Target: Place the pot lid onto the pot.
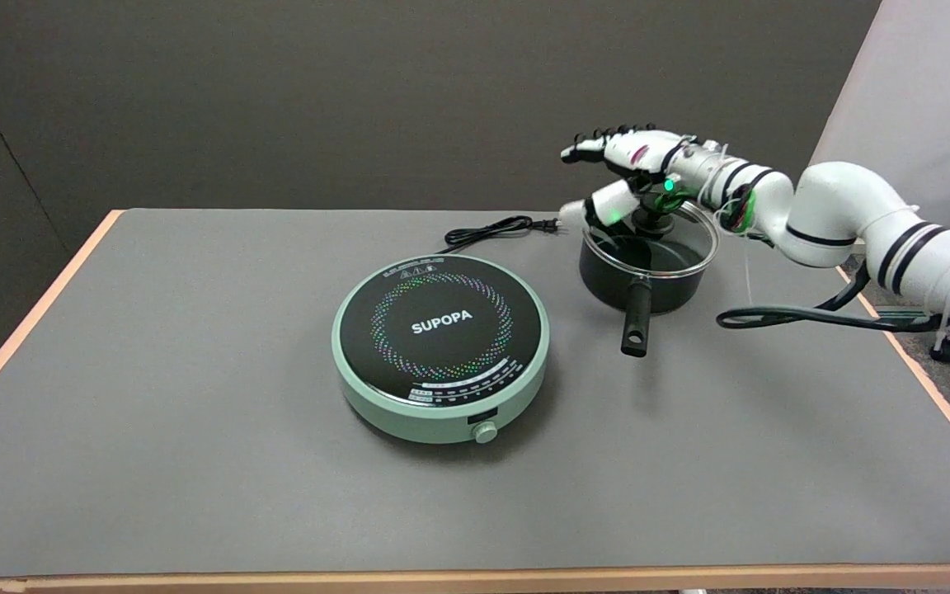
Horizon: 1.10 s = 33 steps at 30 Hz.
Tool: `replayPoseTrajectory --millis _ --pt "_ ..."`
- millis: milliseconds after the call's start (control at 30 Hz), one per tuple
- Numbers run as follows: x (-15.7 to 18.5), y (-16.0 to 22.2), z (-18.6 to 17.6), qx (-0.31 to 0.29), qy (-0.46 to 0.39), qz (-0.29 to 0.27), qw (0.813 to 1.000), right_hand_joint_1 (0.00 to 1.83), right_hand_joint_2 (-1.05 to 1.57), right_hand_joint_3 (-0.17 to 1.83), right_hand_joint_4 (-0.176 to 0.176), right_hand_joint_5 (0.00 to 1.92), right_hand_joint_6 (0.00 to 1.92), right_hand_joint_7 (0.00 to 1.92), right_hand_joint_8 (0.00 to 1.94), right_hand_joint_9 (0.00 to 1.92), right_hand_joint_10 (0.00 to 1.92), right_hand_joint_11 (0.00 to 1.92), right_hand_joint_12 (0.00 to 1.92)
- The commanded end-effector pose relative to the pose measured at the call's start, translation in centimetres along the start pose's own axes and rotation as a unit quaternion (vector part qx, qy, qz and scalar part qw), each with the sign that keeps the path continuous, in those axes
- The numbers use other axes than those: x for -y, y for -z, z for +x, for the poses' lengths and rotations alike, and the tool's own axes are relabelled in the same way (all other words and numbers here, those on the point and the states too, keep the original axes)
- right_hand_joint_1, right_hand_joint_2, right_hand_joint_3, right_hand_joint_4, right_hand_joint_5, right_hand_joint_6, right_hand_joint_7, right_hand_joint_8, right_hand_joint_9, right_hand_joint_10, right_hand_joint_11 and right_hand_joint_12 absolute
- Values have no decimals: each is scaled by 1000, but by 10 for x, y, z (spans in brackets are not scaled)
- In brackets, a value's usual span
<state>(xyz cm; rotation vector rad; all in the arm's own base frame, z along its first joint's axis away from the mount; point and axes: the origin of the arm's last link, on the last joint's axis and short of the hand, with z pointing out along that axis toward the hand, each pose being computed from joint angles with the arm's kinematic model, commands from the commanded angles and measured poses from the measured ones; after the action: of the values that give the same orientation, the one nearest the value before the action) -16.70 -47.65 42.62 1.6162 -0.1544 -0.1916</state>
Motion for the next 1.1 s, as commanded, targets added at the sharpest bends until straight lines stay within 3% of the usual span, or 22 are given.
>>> replayPoseTrajectory --millis 33,167,267,467,667,833,1033,1100 --pt "-55 34 25 -90 -242 -35 965 291 359 845 118 171 178 183 166 188 232 145 518" --pt "-78 49 14 -101 -301 -60 946 296 378 795 91 154 140 168 142 186 186 131 491" --pt "-96 62 7 -118 -365 -74 921 241 402 904 77 101 153 136 185 120 293 84 553" --pt "-127 95 -24 -138 -470 -103 866 253 437 922 53 78 108 121 148 91 246 75 458" --pt "-154 128 -53 -171 -568 -127 795 313 367 877 62 99 54 92 122 82 198 74 387" --pt "-171 157 -80 -201 -635 -140 733 227 406 869 66 54 82 57 115 59 175 51 358" --pt "-174 173 -94 -220 -678 -137 688 131 442 900 66 36 96 54 104 61 163 58 348" --pt "-174 179 -101 -232 -713 -128 650 59 477 931 66 47 102 69 94 78 152 68 338"
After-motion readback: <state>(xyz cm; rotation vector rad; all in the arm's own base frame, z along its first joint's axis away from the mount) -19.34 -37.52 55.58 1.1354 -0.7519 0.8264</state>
